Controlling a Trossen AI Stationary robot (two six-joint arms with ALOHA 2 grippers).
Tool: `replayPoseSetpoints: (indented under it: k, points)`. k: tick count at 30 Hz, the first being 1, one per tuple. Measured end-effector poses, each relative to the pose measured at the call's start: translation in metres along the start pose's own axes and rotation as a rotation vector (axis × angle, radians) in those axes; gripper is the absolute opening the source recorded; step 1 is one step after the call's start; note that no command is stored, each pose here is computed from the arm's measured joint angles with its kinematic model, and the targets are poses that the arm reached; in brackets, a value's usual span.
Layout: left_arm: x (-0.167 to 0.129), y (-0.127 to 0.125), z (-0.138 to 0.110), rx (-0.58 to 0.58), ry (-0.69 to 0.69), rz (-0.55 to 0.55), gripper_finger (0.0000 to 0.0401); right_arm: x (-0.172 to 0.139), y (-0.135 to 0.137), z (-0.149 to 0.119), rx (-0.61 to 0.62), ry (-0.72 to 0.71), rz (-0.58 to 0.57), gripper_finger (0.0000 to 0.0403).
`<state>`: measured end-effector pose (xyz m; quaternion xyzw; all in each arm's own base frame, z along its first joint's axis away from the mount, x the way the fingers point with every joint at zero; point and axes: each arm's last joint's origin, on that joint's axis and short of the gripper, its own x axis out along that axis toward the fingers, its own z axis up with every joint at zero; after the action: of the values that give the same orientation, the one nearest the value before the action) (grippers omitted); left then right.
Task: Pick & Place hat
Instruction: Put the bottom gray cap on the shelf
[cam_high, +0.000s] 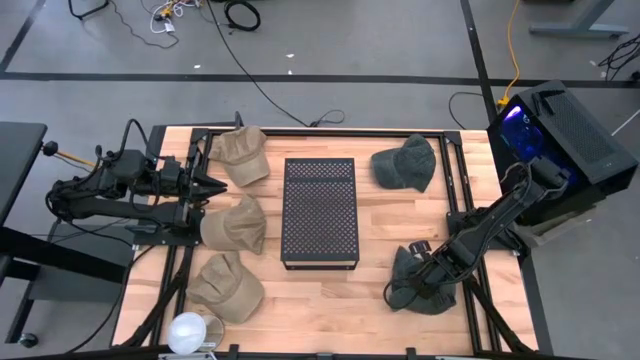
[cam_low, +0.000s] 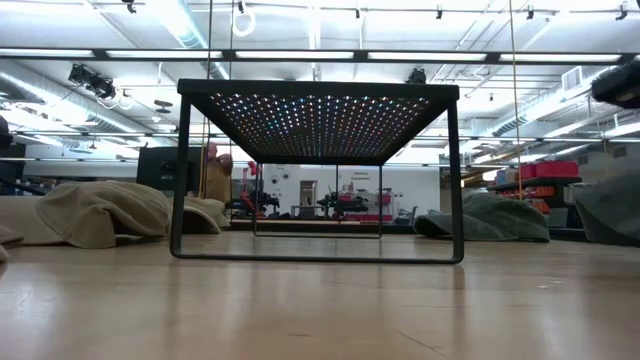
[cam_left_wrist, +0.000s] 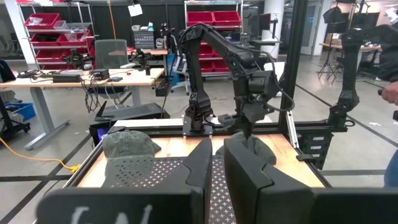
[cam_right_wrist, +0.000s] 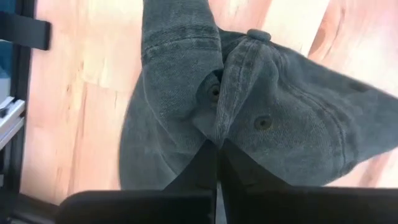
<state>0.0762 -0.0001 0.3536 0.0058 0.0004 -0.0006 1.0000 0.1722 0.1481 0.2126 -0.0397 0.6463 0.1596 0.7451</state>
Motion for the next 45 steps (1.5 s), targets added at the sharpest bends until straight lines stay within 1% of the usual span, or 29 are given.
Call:
replayPoseSetpoints:
  k: [6,13,20,25,30,35,41,45]
  points:
    - [0.0,0.0,0.0,0.0,-0.001,0.0,0.0048,-0.023,-0.006,0.001,0.006,-0.04,0.011,0.0001]
    - [0.0,0.0,0.0,0.0,-0.001,0.0,0.0048,-0.056,-0.012,-0.002,-0.026,-0.064,0.009,0.0]
    - [0.0,0.0,0.0,0.0,-0.001,0.0,0.0048,-0.088,-0.02,0.001,-0.039,-0.131,0.001,0.0]
    - [0.0,0.0,0.0,0.0,-0.001,0.0,0.0048,-0.117,-0.028,0.01,-0.062,-0.213,-0.037,0.0]
    - [0.0,0.0,0.0,0.0,-0.001,0.0,0.0048,-0.146,-0.04,0.019,-0.077,-0.324,-0.103,0.0]
    - [0.0,0.0,0.0,0.0,0.0,0.0,0.0048,-0.169,-0.056,0.024,-0.059,-0.405,-0.214,0.0]
    - [0.0,0.0,0.0,0.0,-0.001,0.0,0.0048,-0.182,-0.078,0.027,-0.044,-0.449,-0.371,0.0]
    - [0.0,0.0,0.0,0.0,0.0,0.0,0.0048,-0.185,-0.093,0.034,-0.041,-0.479,-0.463,0.0]
